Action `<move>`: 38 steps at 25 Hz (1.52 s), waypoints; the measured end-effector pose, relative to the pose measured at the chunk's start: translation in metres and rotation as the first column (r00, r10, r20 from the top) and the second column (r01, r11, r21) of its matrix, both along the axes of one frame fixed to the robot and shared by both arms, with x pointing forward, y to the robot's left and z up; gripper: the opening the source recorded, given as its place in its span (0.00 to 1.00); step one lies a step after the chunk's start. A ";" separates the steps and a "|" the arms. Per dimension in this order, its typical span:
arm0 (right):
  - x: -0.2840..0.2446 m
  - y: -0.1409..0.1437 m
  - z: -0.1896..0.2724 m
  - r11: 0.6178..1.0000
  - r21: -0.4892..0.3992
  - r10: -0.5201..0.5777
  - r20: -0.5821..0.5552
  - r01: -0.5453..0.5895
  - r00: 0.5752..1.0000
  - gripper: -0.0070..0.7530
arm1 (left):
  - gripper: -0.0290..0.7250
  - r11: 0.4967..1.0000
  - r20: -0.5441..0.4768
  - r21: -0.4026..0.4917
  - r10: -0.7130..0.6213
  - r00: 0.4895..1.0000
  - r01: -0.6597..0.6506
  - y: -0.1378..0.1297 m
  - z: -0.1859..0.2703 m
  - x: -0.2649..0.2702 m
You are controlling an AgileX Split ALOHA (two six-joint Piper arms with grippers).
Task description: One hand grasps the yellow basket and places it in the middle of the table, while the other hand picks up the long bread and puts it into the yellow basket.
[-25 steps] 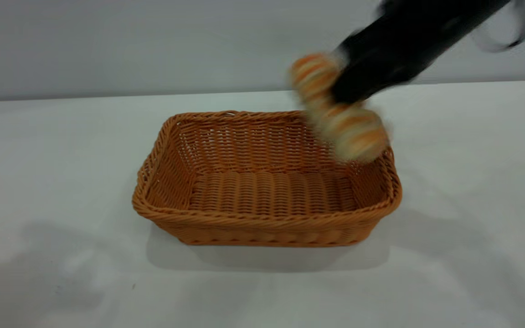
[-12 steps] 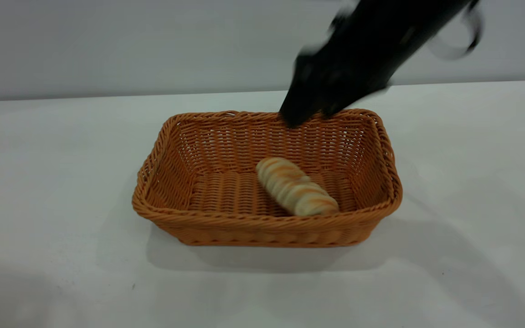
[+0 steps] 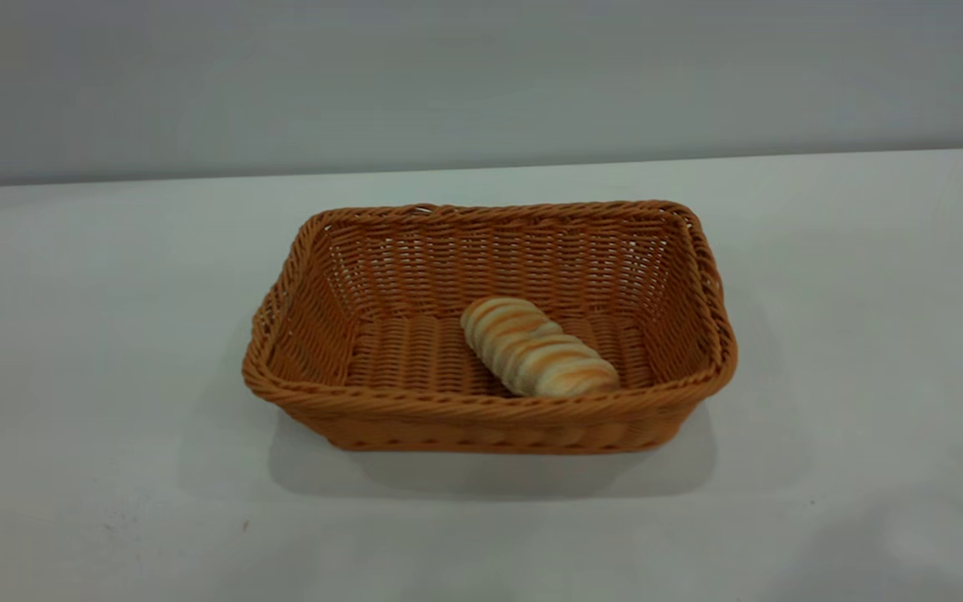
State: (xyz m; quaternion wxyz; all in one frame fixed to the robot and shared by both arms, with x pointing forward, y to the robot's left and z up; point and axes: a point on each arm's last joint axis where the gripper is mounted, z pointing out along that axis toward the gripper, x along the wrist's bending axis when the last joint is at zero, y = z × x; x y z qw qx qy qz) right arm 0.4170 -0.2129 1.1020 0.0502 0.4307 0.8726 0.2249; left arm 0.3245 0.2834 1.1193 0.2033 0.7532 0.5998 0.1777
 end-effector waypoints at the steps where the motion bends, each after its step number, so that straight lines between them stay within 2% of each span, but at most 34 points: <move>1: -0.016 -0.007 -0.002 1.000 -0.005 -0.016 0.018 0.016 1.000 0.75 | 0.81 1.000 -0.004 0.001 0.000 1.000 0.000 0.002 -0.009 -0.008; 4: -0.053 -0.026 -0.017 0.997 -0.027 -0.070 0.059 0.072 0.996 0.75 | 0.81 1.000 -0.041 0.006 0.009 0.999 -0.009 0.007 -0.043 -0.027; 10: -0.099 -0.049 -0.061 0.989 -0.053 -0.130 0.122 0.137 0.984 0.75 | 0.81 0.998 -0.050 -0.018 0.052 0.997 -0.053 0.012 -0.083 -0.051; 15: -0.115 -0.056 -0.075 0.983 -0.044 -0.171 0.130 0.178 0.977 0.75 | 0.81 0.997 0.036 -0.045 0.064 0.997 -0.062 0.014 -0.084 -0.056; 31: -0.130 -0.062 -0.071 0.979 0.006 -0.201 0.198 0.204 0.959 0.74 | 0.81 0.997 0.037 -0.033 0.071 0.997 -0.069 0.016 -0.087 -0.057; 34: -0.136 -0.068 -0.068 0.954 0.044 -0.297 0.244 0.296 0.923 0.74 | 0.81 0.990 0.049 -0.037 0.138 0.989 -0.136 0.018 -0.086 -0.059; 38: -0.152 -0.077 -0.064 0.886 0.109 -0.459 0.348 0.451 0.818 0.74 | 0.81 0.955 0.123 -0.060 0.296 0.947 -0.291 0.022 -0.085 -0.070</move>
